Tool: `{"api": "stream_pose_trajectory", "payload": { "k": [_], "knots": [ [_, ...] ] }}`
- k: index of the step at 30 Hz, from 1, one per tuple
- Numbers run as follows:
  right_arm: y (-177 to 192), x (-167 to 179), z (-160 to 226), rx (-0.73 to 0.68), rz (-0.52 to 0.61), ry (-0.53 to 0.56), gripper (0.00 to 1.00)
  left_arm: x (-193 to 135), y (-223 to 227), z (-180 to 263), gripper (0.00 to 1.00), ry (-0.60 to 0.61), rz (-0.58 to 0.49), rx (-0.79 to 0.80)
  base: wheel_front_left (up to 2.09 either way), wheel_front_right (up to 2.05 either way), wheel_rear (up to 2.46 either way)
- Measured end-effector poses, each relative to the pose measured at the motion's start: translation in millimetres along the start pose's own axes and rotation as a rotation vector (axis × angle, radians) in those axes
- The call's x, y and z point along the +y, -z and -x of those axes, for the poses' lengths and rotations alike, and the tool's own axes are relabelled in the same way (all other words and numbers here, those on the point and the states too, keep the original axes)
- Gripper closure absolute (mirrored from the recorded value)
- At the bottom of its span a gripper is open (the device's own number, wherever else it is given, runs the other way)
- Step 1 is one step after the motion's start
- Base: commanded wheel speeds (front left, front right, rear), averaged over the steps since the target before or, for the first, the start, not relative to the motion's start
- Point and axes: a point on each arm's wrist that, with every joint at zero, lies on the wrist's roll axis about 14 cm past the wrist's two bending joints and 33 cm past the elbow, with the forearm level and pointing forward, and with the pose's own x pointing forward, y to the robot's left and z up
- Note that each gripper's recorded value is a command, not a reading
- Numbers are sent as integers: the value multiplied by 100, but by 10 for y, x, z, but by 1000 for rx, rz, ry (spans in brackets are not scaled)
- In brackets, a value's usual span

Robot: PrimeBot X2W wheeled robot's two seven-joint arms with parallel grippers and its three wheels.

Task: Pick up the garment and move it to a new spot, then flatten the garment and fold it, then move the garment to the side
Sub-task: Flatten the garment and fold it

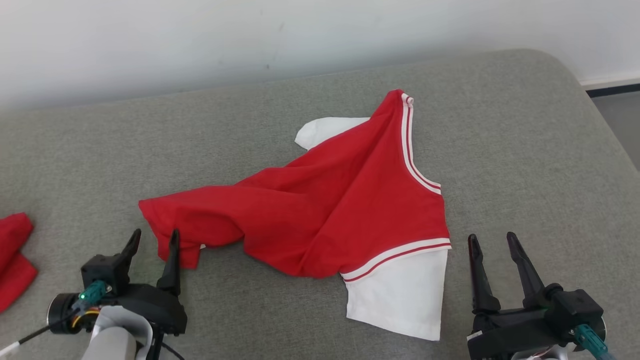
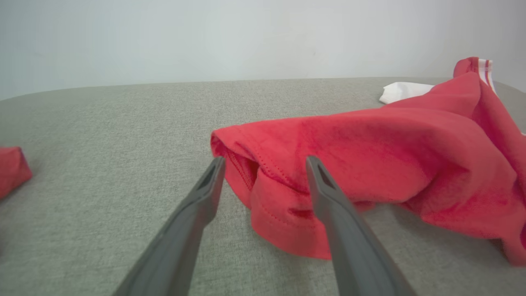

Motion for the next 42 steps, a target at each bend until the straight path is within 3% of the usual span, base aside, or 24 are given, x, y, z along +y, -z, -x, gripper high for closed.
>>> {"api": "stream_pose_trajectory", "payload": {
  "k": [5, 6, 7, 8, 11, 17, 24, 28, 37, 38, 39, 40, 41, 42],
  "knots": [
    [24, -54, 4, 9, 3, 16, 0, -22, 86, -127, 0, 12, 7, 37, 0, 0, 0],
    [27, -66, 5, 10, 4, 20, 0, -41, 123, -144, 55, 19, 5, 51, 0, 0, 0],
    [33, -81, 9, 12, 5, 24, 0, -59, 141, -161, 99, 25, 8, 58, 0, 0, 0],
    [41, -94, 14, 15, 6, 28, 0, -67, 153, -178, 100, 24, 23, 62, 0, 0, 0],
    [32, -105, 15, 12, 7, 31, 0, -72, 101, -207, 100, 35, 9, 54, 0, 0, 0],
    [14, -45, 22, 6, 6, 12, 0, -121, -487, -192, 100, 62, -47, -126, 0, 0, 0],
    [40, 94, 33, 12, -6, -28, 0, -227, -583, 92, 100, 99, -116, -175, 0, 0, 0],
    [4, 166, 24, 0, -12, -49, 0, -237, -467, 344, 100, 95, -114, -163, 0, 0, 0],
    [60, 224, 54, 17, -16, -67, 0, -477, 218, 817, 100, 90, 8, -5, 0, 0, 0],
    [84, 224, 60, 25, -15, -68, 0, -497, 250, 834, 90, 91, 14, 3, 0, 0, 0],
    [104, 223, 66, 31, -15, -68, 0, -500, 264, 843, 90, 89, 17, 7, 0, 0, 0],
    [117, 225, 67, 36, -15, -69, 0, -484, 246, 842, 54, 81, 22, 1, 0, 0, 0],
    [162, 219, 78, 51, -13, -70, 0, -457, 166, 834, 0, 65, 30, -26, 0, 0, 0],
    [188, 215, 87, 59, -13, -69, 0, -433, 122, 832, 0, 54, 32, -41, 0, 0, 0]
  ]
}}
